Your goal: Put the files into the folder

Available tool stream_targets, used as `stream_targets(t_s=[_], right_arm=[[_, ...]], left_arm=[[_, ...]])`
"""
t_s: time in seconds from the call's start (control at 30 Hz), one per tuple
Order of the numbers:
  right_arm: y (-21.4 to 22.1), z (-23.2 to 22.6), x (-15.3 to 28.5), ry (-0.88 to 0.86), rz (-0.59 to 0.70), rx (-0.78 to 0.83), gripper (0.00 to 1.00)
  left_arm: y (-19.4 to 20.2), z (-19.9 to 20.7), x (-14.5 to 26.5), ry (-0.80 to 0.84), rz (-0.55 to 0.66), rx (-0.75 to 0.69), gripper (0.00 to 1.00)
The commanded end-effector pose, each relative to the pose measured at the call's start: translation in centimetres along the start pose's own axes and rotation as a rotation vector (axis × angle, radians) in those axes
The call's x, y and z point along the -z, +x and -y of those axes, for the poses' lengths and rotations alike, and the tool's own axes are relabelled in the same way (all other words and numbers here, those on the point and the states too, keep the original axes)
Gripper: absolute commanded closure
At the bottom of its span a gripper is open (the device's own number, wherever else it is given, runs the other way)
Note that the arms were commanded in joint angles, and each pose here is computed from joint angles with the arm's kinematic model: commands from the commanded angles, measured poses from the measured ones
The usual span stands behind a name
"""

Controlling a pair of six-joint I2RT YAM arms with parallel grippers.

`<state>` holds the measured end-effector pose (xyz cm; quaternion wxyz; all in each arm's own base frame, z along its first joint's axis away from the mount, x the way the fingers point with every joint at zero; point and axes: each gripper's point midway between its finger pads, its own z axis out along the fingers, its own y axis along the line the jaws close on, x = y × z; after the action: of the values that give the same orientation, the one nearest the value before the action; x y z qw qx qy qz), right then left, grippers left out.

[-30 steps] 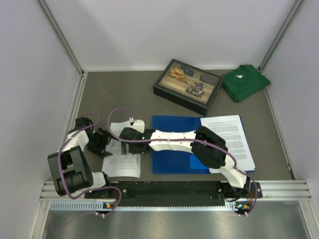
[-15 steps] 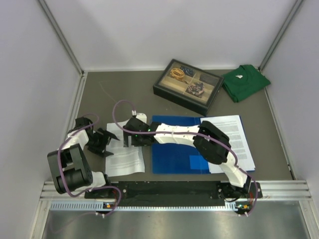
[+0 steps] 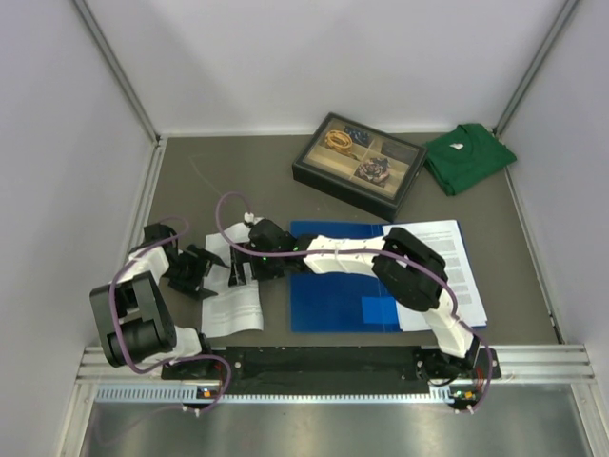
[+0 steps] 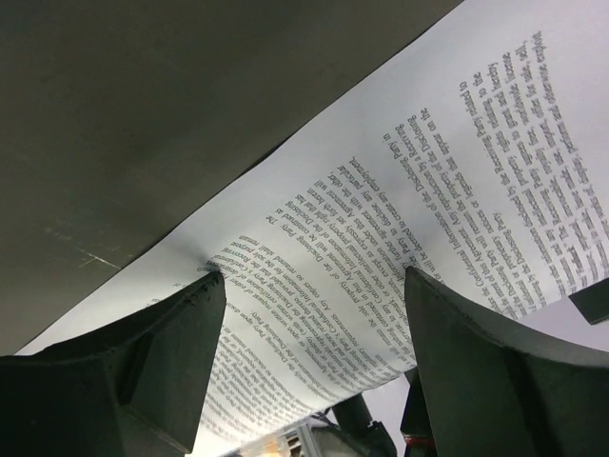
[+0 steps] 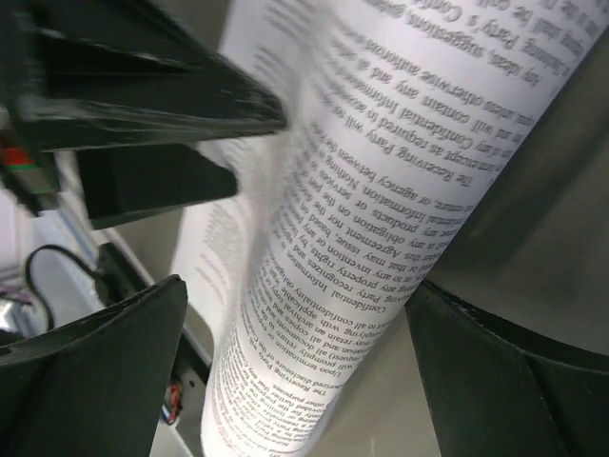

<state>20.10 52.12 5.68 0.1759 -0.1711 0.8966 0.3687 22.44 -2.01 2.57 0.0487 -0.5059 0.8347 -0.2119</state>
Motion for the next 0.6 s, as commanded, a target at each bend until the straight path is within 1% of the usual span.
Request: stream_targets(t_s=[0.0,0.1,0.2,0.37,0.43,0.47,0.5,0.57], right_arm=[[-3.7,-6.1,2.9,-0.252,0.094,0.070,0.05],[-4.0,-6.6,3.1,-0.294,0.100,0.065,0.05],[-4.9,-6.1,3.2,-0.281,0.127,0.053,0.05],[-7.1,-3.9,2.3,-0.268,0.163,-0.003,0.04],[-6.7,-2.0,1.2,-0.213,0.131,-0.031,0.05],[-7.4,-2.2,1.1,-0.206,0.137,-0.026,0.04],[-7.1,-1.2,0.2,-0.170,0.125,-0.014,0.04],[-7.4,-1.0,-0.2,-0.143,0.123,0.008,0.05]], left_arm=[[-0.5,-2.3,-1.6,-0.074,0.023,-0.032,0.18],[-0.5,-2.3,-1.5,-0.076,0.019,-0.034,0.18],[-0.6,-2.4,-1.4,-0.082,0.022,-0.039,0.18],[-0.5,-2.3,-1.3,-0.081,0.017,-0.043,0.18],[-0.7,-2.2,-1.3,-0.079,0.021,-0.046,0.18],[-0.6,-2.3,-1.4,-0.087,0.015,-0.044,0.18],[-0.7,-2.3,-1.3,-0.086,0.015,-0.042,0.18],[-0.6,-2.3,-1.5,-0.089,-0.002,-0.038,0.18]])
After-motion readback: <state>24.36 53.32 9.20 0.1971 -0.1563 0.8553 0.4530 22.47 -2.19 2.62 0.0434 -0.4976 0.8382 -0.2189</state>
